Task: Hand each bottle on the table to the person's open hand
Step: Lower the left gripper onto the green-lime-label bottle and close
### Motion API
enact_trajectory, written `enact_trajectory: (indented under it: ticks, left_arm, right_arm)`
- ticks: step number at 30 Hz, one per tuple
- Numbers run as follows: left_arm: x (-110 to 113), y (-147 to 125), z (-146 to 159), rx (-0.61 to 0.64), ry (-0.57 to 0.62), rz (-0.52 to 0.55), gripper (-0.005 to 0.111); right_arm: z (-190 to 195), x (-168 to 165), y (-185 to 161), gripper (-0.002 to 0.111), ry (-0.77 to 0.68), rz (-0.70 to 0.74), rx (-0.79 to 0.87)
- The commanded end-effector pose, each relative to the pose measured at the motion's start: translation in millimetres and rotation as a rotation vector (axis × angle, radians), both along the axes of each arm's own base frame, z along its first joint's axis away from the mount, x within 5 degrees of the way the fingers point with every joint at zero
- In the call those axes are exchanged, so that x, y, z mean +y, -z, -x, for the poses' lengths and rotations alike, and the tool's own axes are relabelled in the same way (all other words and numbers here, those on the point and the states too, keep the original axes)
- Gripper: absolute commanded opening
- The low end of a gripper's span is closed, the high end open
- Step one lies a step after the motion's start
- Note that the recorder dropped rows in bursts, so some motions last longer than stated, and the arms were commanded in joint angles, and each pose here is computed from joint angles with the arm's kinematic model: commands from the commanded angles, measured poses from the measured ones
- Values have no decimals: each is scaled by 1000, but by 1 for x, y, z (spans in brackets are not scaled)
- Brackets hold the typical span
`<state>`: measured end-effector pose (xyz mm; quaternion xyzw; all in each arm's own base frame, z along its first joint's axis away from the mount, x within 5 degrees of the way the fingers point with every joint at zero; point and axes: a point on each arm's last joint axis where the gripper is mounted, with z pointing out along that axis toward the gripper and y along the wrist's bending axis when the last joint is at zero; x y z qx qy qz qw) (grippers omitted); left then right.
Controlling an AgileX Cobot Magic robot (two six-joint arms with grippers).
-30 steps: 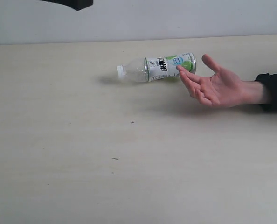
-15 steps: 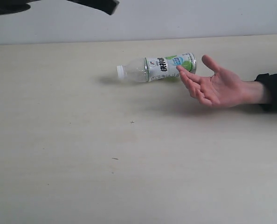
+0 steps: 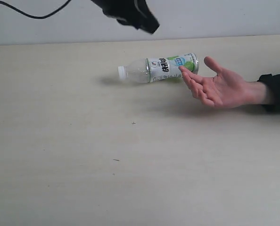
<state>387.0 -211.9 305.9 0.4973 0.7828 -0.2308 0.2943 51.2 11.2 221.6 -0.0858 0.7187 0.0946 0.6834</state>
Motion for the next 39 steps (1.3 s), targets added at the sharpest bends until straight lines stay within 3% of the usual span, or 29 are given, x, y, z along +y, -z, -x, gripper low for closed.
enact_trajectory:
  ticks: [1,3,4,9,11,16,19,31,39]
  left_arm:
    - [-16,34,-12,-30,92,-414,0]
    - [-28,47,-20,-140,180,-564,0]
    - [-33,51,-23,-179,224,-590,0]
    - [-49,59,-34,-286,259,-562,3]
    - [-50,58,-36,-312,251,-554,14]
    - [-52,58,-40,-343,221,-533,54]
    - [-54,63,-44,-339,168,-507,64]
    - [-61,105,-64,-394,106,-520,80]
    - [-63,125,-74,-452,112,-548,81]
  right_arm:
    - [0,0,1,0,-4,-4,-3]
    - [0,0,1,0,-4,-6,-3]
    - [0,0,1,0,-4,-6,-3]
    - [0,0,1,0,-4,-4,-3]
    - [0,0,2,0,-4,-3,-1]
    - [0,0,2,0,-3,-3,1]
    - [0,0,2,0,-3,-3,1]
    - [0,0,2,0,-3,-3,1]
    - [0,0,2,0,-3,-3,1]
